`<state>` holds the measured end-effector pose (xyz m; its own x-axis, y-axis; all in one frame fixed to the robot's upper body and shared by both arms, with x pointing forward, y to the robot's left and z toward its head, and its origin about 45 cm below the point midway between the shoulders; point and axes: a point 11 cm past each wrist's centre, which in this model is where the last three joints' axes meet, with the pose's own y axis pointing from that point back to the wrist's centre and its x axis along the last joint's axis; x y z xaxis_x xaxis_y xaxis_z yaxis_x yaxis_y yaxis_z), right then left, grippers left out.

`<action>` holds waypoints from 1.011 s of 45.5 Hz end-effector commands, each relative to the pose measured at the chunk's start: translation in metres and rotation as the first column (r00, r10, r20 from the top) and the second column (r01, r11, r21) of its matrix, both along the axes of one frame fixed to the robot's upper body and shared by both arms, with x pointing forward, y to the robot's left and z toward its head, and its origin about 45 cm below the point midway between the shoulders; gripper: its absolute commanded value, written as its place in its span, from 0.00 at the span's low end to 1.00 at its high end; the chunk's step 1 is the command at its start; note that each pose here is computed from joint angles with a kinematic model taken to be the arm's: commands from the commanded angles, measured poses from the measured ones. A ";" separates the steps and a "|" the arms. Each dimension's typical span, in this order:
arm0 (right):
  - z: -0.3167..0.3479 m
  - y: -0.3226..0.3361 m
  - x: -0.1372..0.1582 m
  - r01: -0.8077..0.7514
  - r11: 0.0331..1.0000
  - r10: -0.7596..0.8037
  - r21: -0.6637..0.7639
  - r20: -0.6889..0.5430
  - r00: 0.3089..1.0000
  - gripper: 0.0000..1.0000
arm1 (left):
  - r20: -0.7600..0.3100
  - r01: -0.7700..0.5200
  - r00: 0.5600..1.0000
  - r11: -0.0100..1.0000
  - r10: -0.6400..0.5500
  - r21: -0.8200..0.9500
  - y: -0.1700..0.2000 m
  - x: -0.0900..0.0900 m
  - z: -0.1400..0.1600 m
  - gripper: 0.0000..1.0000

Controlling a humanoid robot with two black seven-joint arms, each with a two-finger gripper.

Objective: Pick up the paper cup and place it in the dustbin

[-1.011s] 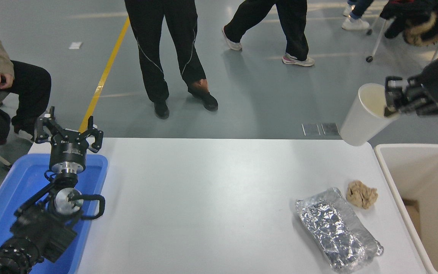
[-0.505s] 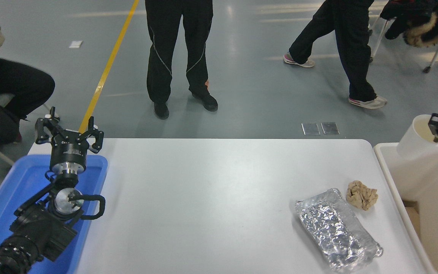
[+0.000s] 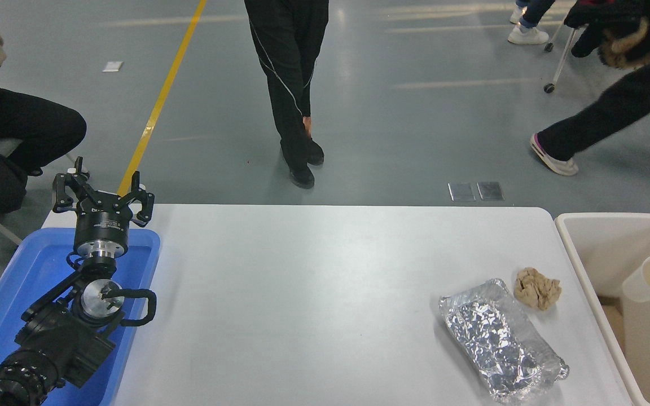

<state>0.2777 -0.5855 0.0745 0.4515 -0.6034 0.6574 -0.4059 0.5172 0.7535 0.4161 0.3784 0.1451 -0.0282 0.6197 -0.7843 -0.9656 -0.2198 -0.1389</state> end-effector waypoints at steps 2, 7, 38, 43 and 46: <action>-0.017 -0.001 -0.021 0.034 0.998 -0.033 -0.052 0.027 0.999 0.98 | 0.000 -0.001 1.000 1.000 0.001 0.000 0.000 0.000 0.000 0.99; -0.013 -0.001 -0.016 0.038 0.998 -0.035 -0.056 0.049 0.998 1.00 | 0.001 0.000 1.000 1.000 0.000 0.000 0.000 0.000 0.000 0.99; 0.100 0.064 0.076 -0.152 0.974 0.150 0.169 0.026 0.988 1.00 | 0.003 0.009 1.000 1.000 -0.009 0.003 -0.001 0.001 0.001 0.99; 0.132 0.113 0.083 -0.240 0.940 0.248 0.241 -0.002 0.969 1.00 | 0.003 0.009 1.000 1.000 -0.009 0.003 -0.001 0.001 0.001 0.99; 0.155 0.150 0.085 -0.302 0.909 0.319 0.289 -0.012 0.948 1.00 | 0.004 0.007 1.000 1.000 -0.007 0.003 0.000 0.001 0.002 0.99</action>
